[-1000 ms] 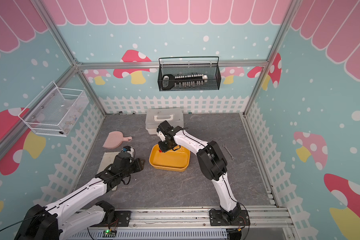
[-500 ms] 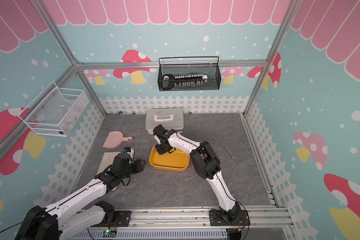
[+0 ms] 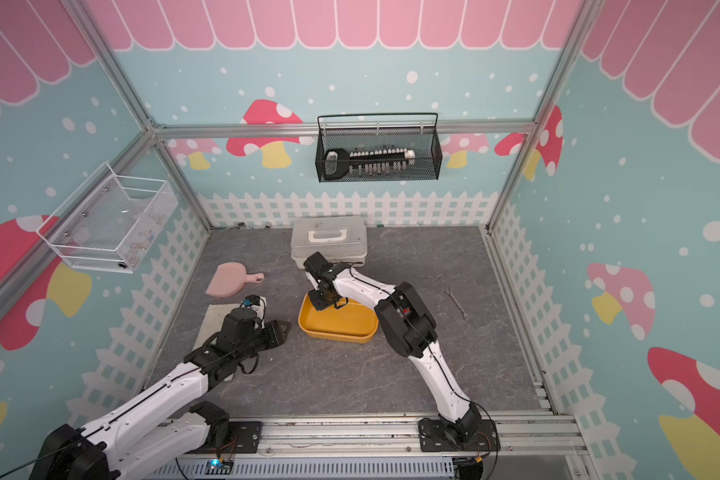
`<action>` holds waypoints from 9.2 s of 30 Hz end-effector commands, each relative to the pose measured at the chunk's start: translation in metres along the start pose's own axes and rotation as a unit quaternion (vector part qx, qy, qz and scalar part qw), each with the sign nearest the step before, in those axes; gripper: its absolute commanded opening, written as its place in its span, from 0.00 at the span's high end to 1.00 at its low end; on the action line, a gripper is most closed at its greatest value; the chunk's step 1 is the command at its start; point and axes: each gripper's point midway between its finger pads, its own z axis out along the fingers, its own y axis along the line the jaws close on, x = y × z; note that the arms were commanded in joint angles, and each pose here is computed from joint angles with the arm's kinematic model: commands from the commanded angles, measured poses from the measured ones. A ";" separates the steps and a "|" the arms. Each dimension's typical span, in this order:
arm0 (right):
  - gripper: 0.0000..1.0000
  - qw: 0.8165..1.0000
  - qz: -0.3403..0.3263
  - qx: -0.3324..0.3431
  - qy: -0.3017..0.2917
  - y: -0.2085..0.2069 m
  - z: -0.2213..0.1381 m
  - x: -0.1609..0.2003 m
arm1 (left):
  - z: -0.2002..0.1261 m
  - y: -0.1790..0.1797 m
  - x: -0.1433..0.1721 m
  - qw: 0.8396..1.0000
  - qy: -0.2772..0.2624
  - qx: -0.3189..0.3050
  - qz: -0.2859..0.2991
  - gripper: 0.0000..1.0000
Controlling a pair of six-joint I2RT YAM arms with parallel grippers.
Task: Take the screw protection sleeves out of the storage box
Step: Pick up the screw protection sleeve from the storage box, then place the screw protection sleeve at the center of the board, then pick up the screw protection sleeve from the storage box.
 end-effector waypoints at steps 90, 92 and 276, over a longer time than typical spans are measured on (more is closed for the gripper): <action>0.91 0.998 -0.009 -0.003 -0.063 0.007 -0.069 -0.014 | -0.002 -0.002 0.002 1.000 0.007 0.006 -0.003 0.50; 0.91 0.998 -0.009 -0.004 -0.066 0.007 -0.076 -0.012 | -0.003 -0.002 0.002 1.000 0.007 0.007 -0.004 0.50; 0.68 0.997 -0.068 -0.017 0.013 0.019 -0.002 -0.006 | 0.064 -0.016 -0.059 0.998 0.000 0.047 -0.037 0.54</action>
